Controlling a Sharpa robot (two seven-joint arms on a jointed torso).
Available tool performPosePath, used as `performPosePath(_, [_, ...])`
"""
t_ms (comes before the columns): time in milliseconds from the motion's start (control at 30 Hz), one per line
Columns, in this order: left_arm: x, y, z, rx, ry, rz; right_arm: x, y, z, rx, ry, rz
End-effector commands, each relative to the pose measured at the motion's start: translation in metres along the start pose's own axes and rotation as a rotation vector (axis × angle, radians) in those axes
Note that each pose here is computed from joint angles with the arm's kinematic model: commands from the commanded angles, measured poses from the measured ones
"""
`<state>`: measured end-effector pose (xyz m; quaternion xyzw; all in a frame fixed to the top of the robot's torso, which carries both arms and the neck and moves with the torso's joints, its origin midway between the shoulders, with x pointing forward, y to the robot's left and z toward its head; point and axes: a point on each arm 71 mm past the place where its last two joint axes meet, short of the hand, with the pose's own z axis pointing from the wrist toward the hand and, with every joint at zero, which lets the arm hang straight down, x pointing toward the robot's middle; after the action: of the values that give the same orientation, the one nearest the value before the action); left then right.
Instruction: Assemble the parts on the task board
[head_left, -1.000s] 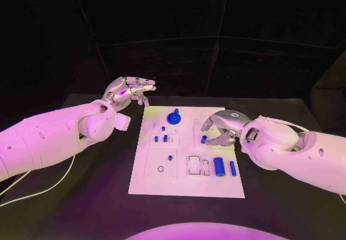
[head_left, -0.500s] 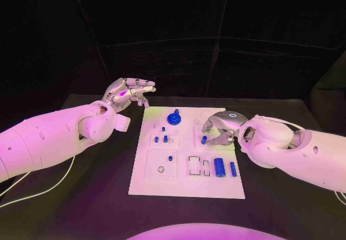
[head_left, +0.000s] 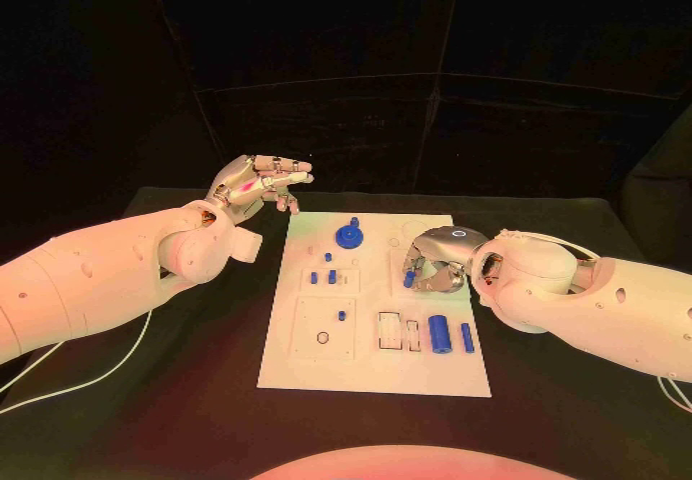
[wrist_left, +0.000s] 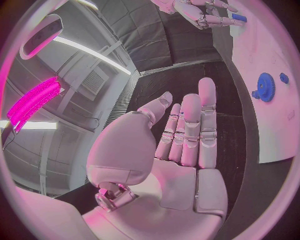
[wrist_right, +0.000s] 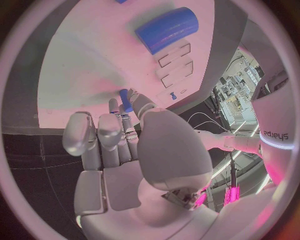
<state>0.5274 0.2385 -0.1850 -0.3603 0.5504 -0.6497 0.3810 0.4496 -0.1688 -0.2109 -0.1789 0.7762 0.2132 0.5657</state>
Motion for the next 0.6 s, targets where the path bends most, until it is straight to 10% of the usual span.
performPosePath(33, [0.0007, -0.0008, 0.0007, 0.003, 0.009, -0.010, 0.0021, 0.0015, 0.0006, -0.018, 0.040, -0.002])
performPosePath(600, [-0.0002, 0.0001, 0.0008, 0.000, 0.007, -0.009, -0.0030, 0.0083, 0.0045, -0.038, -0.037, 0.013])
